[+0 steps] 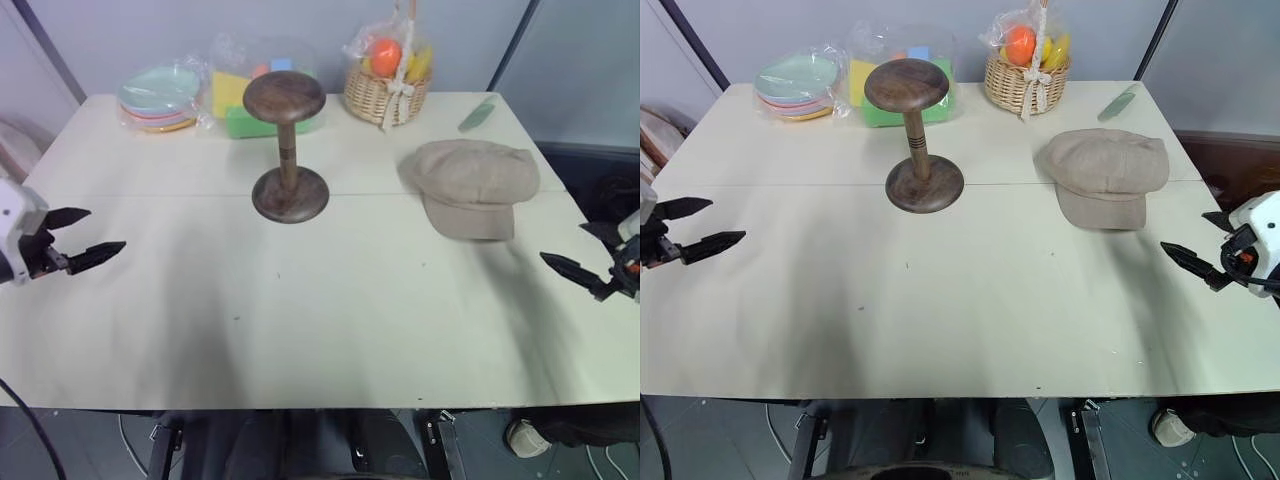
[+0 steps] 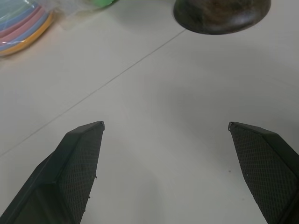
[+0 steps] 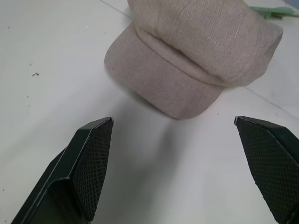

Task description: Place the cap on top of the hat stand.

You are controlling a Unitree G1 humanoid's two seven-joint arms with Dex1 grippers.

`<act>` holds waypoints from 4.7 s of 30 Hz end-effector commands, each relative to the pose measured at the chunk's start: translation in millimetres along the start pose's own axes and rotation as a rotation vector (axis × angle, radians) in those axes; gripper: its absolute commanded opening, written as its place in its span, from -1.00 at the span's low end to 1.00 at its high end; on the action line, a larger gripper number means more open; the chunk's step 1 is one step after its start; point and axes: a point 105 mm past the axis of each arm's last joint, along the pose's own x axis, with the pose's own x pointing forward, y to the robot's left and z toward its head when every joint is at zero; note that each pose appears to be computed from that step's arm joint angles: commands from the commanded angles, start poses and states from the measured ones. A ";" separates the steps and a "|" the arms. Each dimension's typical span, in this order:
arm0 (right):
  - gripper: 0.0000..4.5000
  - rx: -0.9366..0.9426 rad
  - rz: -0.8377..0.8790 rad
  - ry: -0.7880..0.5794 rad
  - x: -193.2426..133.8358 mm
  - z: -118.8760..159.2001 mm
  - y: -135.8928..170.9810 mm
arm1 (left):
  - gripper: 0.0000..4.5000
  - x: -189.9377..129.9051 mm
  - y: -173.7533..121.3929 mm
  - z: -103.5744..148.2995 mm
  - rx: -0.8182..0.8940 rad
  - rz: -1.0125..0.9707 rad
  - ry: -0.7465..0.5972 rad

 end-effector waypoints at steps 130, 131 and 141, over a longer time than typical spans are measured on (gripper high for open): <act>0.75 -0.227 0.568 -0.314 59.2 157.8 154.0 | 1.00 79.5 -137.0 127.5 0.577 -0.072 -0.247; 0.75 -0.180 0.606 -0.305 48.9 163.9 147.5 | 1.00 85.5 -140.0 128.5 0.624 -0.049 -0.260; 0.99 0.016 0.715 -0.350 -3.5 217.2 118.2 | 1.00 149.2 -174.9 124.6 1.128 0.095 -0.289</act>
